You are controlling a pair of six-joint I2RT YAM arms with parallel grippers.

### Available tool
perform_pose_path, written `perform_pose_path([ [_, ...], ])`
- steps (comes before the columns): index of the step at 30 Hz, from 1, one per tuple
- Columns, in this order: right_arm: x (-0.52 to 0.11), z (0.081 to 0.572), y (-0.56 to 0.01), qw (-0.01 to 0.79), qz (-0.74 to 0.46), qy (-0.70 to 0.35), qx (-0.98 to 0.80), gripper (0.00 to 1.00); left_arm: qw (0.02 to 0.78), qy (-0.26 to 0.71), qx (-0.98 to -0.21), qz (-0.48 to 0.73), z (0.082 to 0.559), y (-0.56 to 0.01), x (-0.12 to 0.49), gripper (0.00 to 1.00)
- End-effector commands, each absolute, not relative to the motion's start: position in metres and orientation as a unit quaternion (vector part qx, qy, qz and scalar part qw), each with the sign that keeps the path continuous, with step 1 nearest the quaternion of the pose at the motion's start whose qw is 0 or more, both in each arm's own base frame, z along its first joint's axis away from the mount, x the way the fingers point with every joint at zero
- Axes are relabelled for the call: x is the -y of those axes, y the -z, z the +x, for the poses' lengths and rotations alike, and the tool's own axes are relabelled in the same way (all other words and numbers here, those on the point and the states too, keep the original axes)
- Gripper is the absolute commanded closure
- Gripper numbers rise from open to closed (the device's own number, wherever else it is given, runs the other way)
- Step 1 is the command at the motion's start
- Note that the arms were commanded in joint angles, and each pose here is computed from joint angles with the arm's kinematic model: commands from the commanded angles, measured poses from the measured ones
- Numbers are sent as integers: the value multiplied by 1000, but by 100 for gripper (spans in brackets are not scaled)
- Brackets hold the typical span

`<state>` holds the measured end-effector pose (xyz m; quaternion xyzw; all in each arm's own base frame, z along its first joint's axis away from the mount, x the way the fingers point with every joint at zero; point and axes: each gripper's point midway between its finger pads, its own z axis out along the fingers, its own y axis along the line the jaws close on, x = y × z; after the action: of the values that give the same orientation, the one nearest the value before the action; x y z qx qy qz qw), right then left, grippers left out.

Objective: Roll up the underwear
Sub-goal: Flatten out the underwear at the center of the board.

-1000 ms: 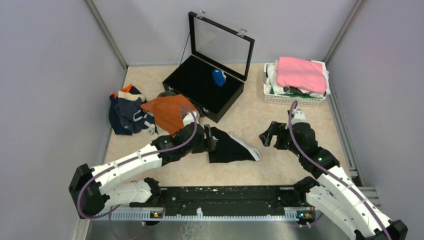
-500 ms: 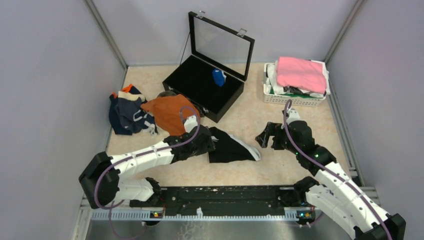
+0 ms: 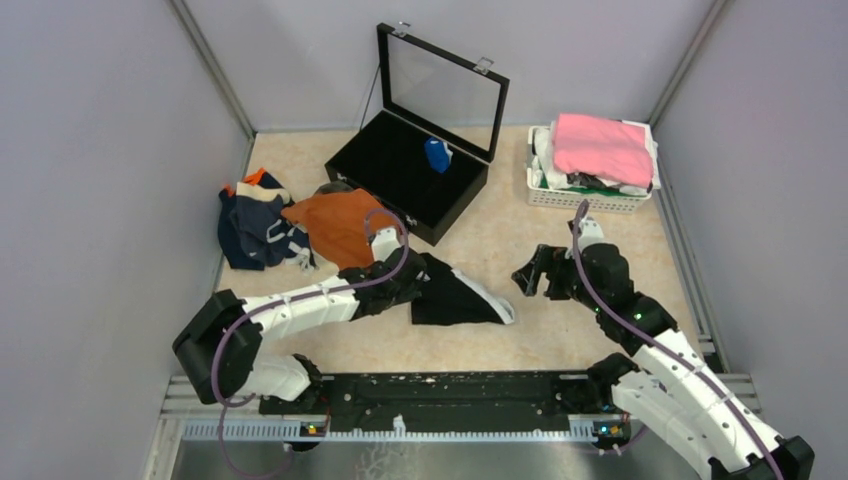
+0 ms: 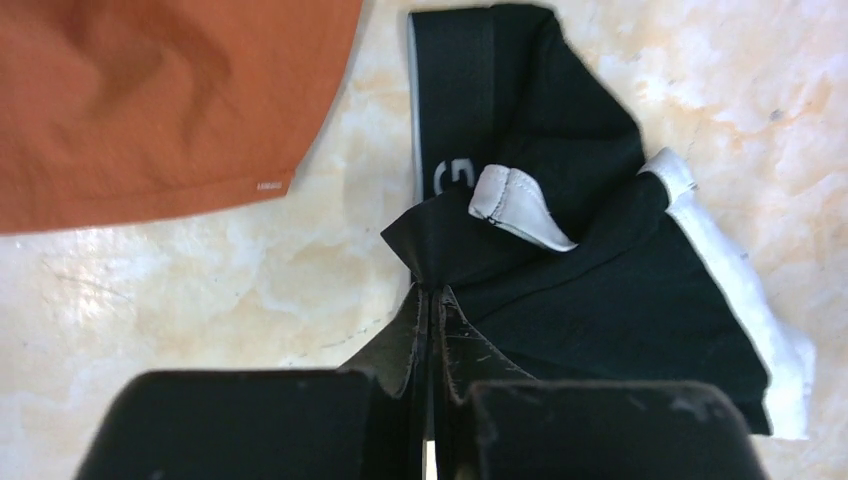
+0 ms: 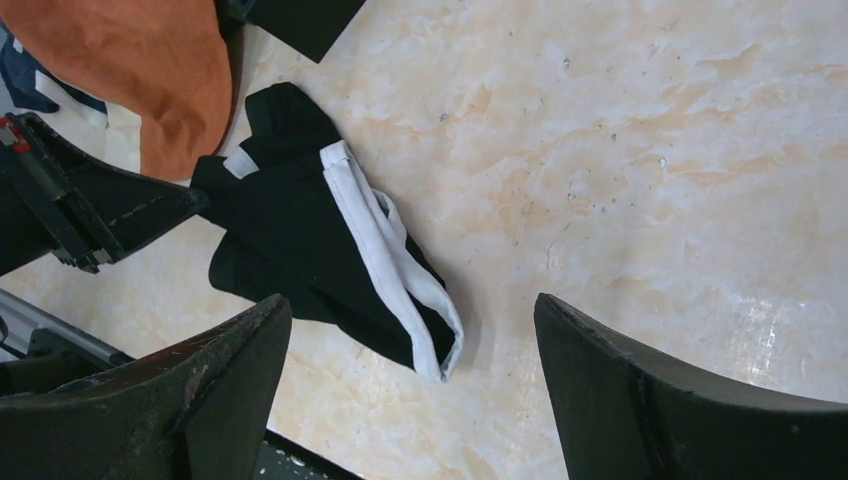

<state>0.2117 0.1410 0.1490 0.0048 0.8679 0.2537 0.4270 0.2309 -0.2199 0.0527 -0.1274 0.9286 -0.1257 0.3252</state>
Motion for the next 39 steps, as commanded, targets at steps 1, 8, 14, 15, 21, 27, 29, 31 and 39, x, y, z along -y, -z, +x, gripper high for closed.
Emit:
perform_pose_path([
  [1, -135, 216, -168, 460, 8, -252, -851, 10, 395, 140, -904, -88, 263, -104, 233, 100],
  [8, -123, 216, -179, 486, 23, -235, -841, 10, 490, 225, -841, 54, 274, -216, 263, 100],
  [14, -114, 217, -190, 509, 41, -226, -829, 10, 494, 315, -777, 230, 255, -284, 319, 100],
  [15, -111, 217, -192, 514, 47, -224, -827, 10, 480, 336, -767, 262, 246, -290, 333, 100],
  [21, -92, 215, -205, 548, 90, -209, -805, 10, 445, 410, -718, 343, 212, -326, 383, 100],
  [27, -78, 213, -210, 566, 118, -192, -793, 10, 476, 408, -707, 326, 208, -339, 365, 100],
  [29, -77, 213, -209, 566, 120, -190, -793, 10, 479, 376, -734, 301, 214, -319, 347, 100],
  [31, -77, 213, -205, 562, 121, -190, -796, 10, 475, 371, -745, 284, 211, -305, 332, 100],
  [39, -76, 212, -225, 582, 122, -203, -778, 10, 467, 382, -753, 262, 213, -317, 334, 100],
])
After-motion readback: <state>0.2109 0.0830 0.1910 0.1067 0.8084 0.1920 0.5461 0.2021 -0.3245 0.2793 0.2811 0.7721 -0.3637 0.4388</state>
